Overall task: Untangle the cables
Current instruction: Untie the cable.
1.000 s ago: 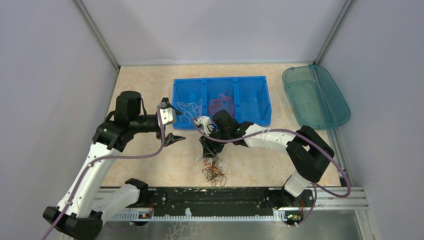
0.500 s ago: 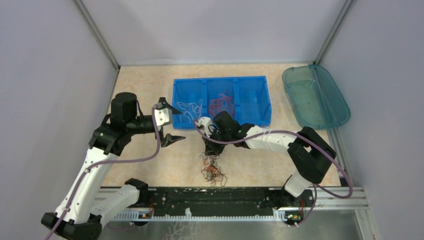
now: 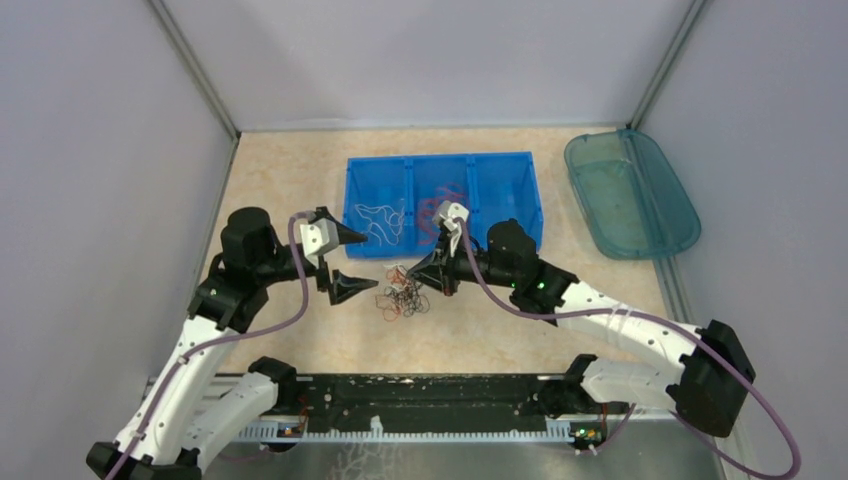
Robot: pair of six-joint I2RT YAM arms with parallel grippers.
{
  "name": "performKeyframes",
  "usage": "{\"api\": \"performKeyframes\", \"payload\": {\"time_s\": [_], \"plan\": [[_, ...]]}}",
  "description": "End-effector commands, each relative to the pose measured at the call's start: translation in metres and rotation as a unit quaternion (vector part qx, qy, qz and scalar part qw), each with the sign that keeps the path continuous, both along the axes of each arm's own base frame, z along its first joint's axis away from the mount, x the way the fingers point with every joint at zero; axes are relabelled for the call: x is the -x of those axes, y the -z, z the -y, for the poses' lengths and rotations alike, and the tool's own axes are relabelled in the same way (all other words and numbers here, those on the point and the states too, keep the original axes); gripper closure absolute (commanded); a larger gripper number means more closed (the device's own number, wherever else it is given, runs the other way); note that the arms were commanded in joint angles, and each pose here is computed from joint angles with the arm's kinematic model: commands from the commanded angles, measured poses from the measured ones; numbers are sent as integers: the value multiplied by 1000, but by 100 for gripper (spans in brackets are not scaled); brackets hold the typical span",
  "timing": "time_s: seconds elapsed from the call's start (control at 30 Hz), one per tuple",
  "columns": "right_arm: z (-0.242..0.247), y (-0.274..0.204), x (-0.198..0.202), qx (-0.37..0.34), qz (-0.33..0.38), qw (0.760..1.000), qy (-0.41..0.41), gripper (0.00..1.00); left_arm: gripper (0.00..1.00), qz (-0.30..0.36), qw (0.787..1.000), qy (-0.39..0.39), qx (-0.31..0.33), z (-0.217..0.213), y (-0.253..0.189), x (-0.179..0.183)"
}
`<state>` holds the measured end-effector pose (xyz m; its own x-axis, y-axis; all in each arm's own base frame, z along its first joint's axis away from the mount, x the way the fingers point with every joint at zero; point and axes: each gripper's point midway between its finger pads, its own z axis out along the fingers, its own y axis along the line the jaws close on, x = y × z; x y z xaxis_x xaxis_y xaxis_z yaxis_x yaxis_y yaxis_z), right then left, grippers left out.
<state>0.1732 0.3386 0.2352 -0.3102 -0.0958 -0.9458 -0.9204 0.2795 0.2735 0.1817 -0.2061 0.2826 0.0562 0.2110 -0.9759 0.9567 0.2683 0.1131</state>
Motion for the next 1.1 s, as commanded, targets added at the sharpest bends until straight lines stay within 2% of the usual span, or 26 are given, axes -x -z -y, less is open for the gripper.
{"api": "performKeyframes", "payload": {"time_s": [0.0, 0.33, 0.43, 0.57, 0.67, 0.77, 0.93, 1.07], "plan": [[2, -43, 0, -72, 31, 997, 11, 100, 7, 18, 999, 26, 16, 5, -12, 4], [-5, -52, 12, -89, 23, 995, -26, 100, 14, 42, 997, 56, 15, 11, -14, 4], [-7, -54, 12, -90, 20, 995, -31, 100, 21, 31, 997, 68, 18, 15, -14, 4], [-9, -56, 12, -95, 17, 995, -34, 100, 25, 8, 996, 87, 10, 20, 0, 11], [-9, -58, 14, -97, 16, 994, -37, 100, 37, 22, 997, 77, -10, 20, 11, 7], [-9, -55, 14, -95, 13, 995, -37, 100, 40, 30, 997, 69, -19, 20, 15, 2], [-7, -57, 13, -96, 18, 995, -33, 100, 46, -24, 996, 83, -37, 20, 32, 11], [-6, -59, 13, -97, 21, 995, -30, 100, 54, -22, 996, 73, -44, 17, 38, 10]]}}
